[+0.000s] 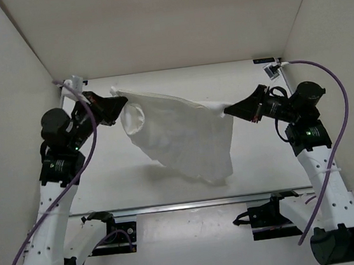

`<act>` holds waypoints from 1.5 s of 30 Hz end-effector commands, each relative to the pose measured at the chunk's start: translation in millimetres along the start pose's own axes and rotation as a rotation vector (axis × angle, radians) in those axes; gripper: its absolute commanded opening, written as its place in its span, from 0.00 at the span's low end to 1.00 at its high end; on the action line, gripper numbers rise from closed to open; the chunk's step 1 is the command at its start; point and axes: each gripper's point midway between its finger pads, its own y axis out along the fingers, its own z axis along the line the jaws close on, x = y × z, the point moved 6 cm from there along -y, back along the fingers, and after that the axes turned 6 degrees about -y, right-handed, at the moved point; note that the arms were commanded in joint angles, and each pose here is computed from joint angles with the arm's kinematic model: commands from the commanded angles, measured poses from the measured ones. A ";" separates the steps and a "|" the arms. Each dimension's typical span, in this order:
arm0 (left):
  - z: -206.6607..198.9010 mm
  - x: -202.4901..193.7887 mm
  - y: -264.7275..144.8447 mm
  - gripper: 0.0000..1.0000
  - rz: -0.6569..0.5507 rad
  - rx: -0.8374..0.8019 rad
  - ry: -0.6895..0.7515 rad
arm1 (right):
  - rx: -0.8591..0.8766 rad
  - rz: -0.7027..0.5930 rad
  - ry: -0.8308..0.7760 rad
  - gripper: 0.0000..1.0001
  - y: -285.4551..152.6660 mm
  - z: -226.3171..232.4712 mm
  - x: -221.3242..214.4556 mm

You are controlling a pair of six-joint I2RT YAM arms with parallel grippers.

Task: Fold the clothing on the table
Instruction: Flatten the skirt out

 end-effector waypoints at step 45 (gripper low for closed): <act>169.8 -267.1 -36.1 0.75 0.517 0.640 -0.329 | -0.680 0.369 0.141 0.44 33.9 -220.1 -181.4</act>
